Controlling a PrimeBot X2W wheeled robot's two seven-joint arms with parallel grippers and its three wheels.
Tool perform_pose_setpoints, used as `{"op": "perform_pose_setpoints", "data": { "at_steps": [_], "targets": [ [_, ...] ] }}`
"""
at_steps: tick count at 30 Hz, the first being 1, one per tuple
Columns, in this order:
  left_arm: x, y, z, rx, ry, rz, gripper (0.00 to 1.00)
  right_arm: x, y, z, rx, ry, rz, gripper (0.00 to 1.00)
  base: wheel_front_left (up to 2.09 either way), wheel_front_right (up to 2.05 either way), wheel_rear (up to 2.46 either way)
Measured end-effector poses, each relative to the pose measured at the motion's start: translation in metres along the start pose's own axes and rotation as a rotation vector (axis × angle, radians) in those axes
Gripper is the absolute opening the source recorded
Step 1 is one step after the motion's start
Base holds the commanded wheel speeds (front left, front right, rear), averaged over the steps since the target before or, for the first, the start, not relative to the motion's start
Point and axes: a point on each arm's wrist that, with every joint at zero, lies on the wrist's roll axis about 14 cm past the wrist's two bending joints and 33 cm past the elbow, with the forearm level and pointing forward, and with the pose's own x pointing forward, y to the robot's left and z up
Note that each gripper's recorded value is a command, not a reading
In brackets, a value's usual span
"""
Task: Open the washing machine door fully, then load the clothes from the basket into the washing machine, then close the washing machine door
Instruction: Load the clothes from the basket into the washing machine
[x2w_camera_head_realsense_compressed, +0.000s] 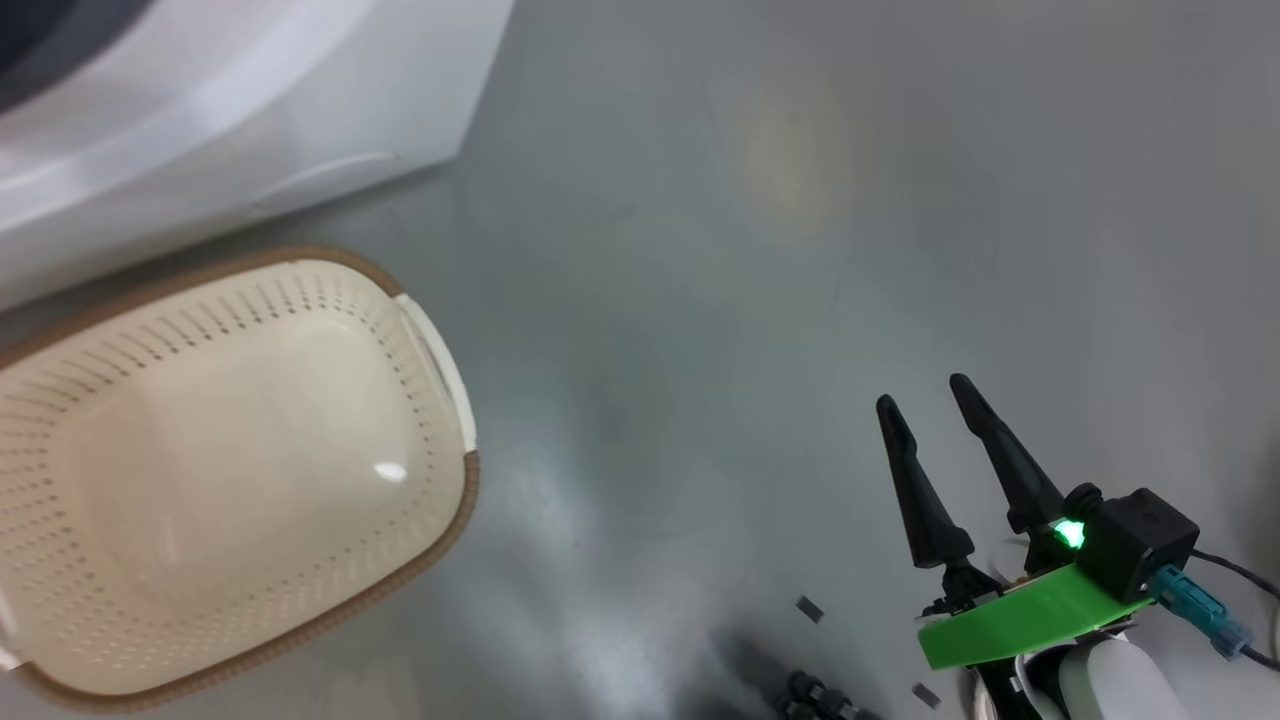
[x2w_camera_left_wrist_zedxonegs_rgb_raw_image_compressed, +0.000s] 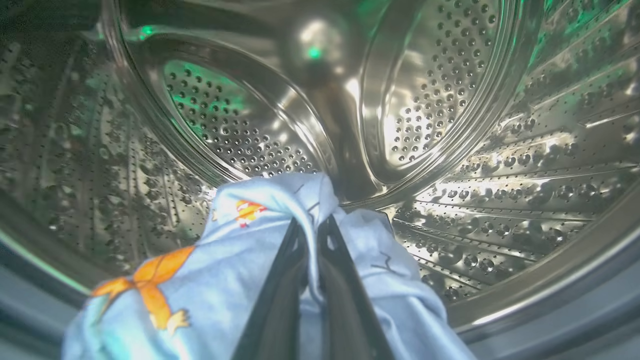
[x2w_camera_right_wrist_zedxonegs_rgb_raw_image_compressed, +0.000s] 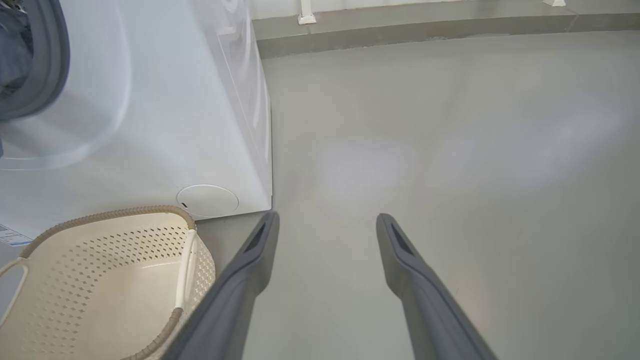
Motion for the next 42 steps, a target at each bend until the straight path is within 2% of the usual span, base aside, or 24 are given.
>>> {"op": "perform_pose_setpoints", "data": {
  "at_steps": [5,10,15,22,25,26,28,29,30,31,32,39,42],
  "targets": [
    [0.023,-0.019,-0.018,-0.011,-0.025,-0.020,0.00,-0.001,-0.018,-0.015,-0.041,0.059,-0.046,1.00,0.00,0.00,0.00],
    [0.041,-0.033,-0.018,-0.029,-0.083,-0.039,0.00,0.001,-0.025,-0.024,-0.078,0.098,-0.051,1.00,0.00,0.00,0.00],
    [0.055,-0.037,-0.005,-0.046,-0.145,-0.037,0.00,-0.001,-0.025,-0.037,-0.083,0.139,-0.047,1.00,0.00,0.00,0.00],
    [0.063,-0.027,0.050,-0.050,-0.333,-0.003,0.00,-0.001,-0.024,-0.049,-0.081,0.176,-0.041,1.00,0.00,0.00,0.00],
    [0.064,-0.027,0.039,-0.028,-0.299,-0.008,0.00,0.000,-0.022,-0.050,-0.077,0.177,-0.038,1.00,0.00,0.00,0.00],
    [0.065,-0.027,0.031,-0.021,-0.273,-0.008,0.08,0.000,-0.021,-0.050,-0.076,0.176,-0.034,1.00,0.00,0.00,0.00],
    [0.065,-0.026,0.019,-0.004,-0.228,-0.003,0.37,0.001,-0.019,-0.050,-0.072,0.175,-0.026,1.00,0.00,0.00,0.00],
    [0.064,-0.024,0.012,0.003,-0.205,0.004,0.45,0.001,-0.018,-0.050,-0.071,0.173,-0.023,1.00,0.00,0.00,0.00],
    [0.064,-0.023,0.006,0.008,-0.182,0.008,0.63,0.002,-0.017,-0.049,-0.070,0.171,-0.020,1.00,0.00,0.00,0.00],
    [0.063,-0.021,0.000,0.011,-0.157,0.015,0.91,0.002,-0.017,-0.049,-0.068,0.169,-0.018,1.00,0.00,0.00,0.00],
    [0.062,-0.020,-0.005,0.015,-0.134,0.020,1.00,0.002,-0.016,-0.048,-0.068,0.166,-0.014,1.00,0.00,0.00,0.00],
    [0.051,-0.004,-0.030,0.091,0.016,0.086,1.00,0.006,-0.008,-0.039,-0.057,0.132,0.023,1.00,0.00,0.00,0.00],
    [0.044,0.000,-0.031,0.083,0.064,0.113,1.00,0.007,-0.004,-0.032,-0.050,0.108,0.037,1.00,0.00,0.00,0.00]
  ]
}}
